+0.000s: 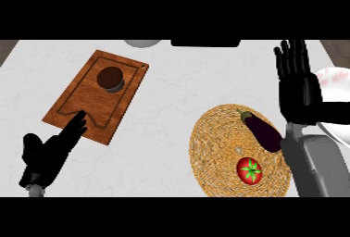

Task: Pick the tomato from the placemat and place it in the bowl

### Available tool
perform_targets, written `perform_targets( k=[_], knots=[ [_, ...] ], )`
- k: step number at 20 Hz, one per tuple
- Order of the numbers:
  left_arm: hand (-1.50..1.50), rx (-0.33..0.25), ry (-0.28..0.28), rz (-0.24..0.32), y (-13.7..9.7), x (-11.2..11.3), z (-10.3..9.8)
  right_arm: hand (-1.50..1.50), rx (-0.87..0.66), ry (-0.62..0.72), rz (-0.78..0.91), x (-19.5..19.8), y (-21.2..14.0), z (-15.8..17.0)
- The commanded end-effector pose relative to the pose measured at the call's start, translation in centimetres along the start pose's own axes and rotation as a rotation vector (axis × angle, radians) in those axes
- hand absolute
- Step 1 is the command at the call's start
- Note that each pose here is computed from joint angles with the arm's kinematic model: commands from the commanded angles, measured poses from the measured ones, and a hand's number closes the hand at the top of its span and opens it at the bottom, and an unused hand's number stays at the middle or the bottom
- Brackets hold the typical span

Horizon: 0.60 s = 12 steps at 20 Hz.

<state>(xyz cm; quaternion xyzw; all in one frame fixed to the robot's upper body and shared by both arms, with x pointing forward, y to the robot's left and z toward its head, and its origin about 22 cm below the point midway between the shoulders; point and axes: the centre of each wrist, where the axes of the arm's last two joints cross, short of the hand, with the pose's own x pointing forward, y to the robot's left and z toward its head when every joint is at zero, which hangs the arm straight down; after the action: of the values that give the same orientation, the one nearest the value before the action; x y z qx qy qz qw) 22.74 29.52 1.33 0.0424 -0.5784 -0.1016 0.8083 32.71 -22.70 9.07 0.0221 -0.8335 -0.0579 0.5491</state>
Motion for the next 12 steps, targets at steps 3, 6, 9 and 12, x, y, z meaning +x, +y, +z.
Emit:
perform_targets(
  k=[3, 6, 9, 12],
  knots=[
    [0.00, 0.162, -0.215, -0.053, 1.1, 3.9, -1.5, 1.50, 0.288, 0.074, -0.140, -1.4, -2.2, 2.5],
    [0.00, 0.298, -0.399, -0.124, 3.3, 7.8, -1.3, 1.50, 0.500, 0.143, -0.247, -2.1, -4.0, 3.8],
    [0.00, 0.289, -0.389, -0.109, -0.1, 6.1, -1.5, -1.50, 0.030, 0.172, 0.097, -3.1, -15.3, 7.5],
    [0.00, 0.305, -0.399, -0.121, 0.5, 8.2, -2.0, -1.50, 0.222, 0.021, -0.078, -3.4, -17.7, 9.6]
  ],
)
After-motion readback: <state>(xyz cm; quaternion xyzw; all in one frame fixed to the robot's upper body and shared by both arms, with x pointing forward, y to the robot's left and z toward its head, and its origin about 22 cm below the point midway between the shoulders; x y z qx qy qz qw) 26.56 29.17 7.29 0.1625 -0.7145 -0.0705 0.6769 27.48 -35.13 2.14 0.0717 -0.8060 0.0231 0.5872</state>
